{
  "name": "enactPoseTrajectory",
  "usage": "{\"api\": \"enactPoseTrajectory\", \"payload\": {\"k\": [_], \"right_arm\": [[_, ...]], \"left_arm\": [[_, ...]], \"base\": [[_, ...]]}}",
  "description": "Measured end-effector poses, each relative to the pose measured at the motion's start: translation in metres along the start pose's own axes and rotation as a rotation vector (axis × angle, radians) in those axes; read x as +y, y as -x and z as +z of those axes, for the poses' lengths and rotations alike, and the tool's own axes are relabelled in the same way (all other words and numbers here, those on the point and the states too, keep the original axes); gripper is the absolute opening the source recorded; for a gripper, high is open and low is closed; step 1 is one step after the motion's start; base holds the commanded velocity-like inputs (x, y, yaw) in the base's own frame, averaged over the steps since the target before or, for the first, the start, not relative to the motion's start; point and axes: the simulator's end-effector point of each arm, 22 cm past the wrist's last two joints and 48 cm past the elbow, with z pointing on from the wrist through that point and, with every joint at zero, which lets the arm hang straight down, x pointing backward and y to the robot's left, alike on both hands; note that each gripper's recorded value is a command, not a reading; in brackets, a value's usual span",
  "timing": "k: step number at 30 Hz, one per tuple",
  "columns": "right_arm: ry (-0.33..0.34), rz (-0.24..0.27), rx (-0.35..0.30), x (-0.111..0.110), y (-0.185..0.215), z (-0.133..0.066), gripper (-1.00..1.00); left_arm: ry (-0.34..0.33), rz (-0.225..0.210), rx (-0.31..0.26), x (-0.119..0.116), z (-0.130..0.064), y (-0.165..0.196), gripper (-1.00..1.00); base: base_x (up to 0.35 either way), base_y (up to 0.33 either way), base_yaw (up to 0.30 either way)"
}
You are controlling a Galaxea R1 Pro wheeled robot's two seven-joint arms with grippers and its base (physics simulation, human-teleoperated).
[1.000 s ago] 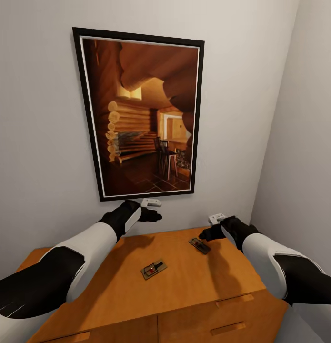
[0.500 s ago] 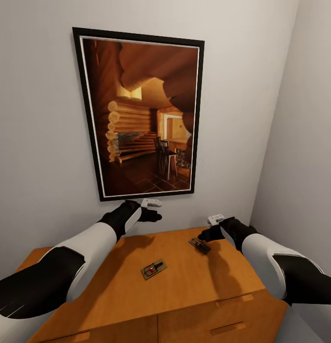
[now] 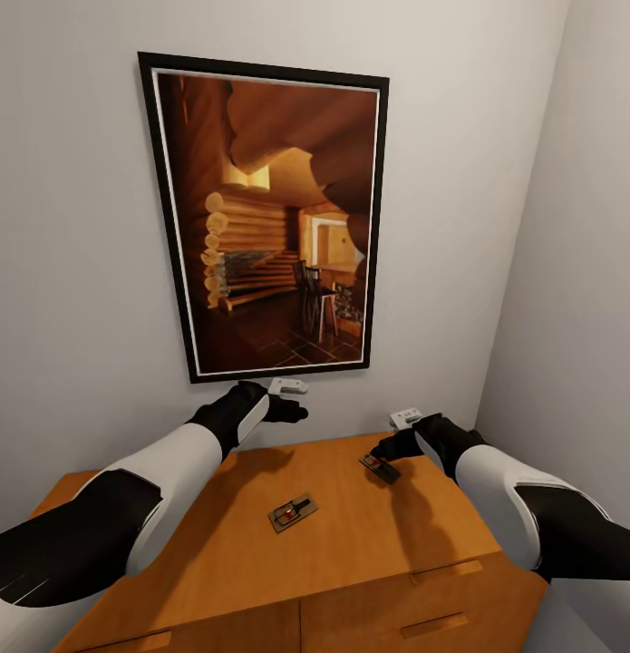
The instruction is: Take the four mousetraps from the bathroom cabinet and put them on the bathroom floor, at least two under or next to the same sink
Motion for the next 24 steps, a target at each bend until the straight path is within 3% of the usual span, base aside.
{"api": "enactPoseTrajectory", "payload": {"k": [24], "right_arm": [[0.027, 0.05, 0.009, 0.006, -0.012, 0.005, 1.0]], "left_arm": [[0.001, -0.001, 0.0, 0.0, 0.0, 0.0, 1.0]], "base": [[0.0, 0.0, 0.0]]}}
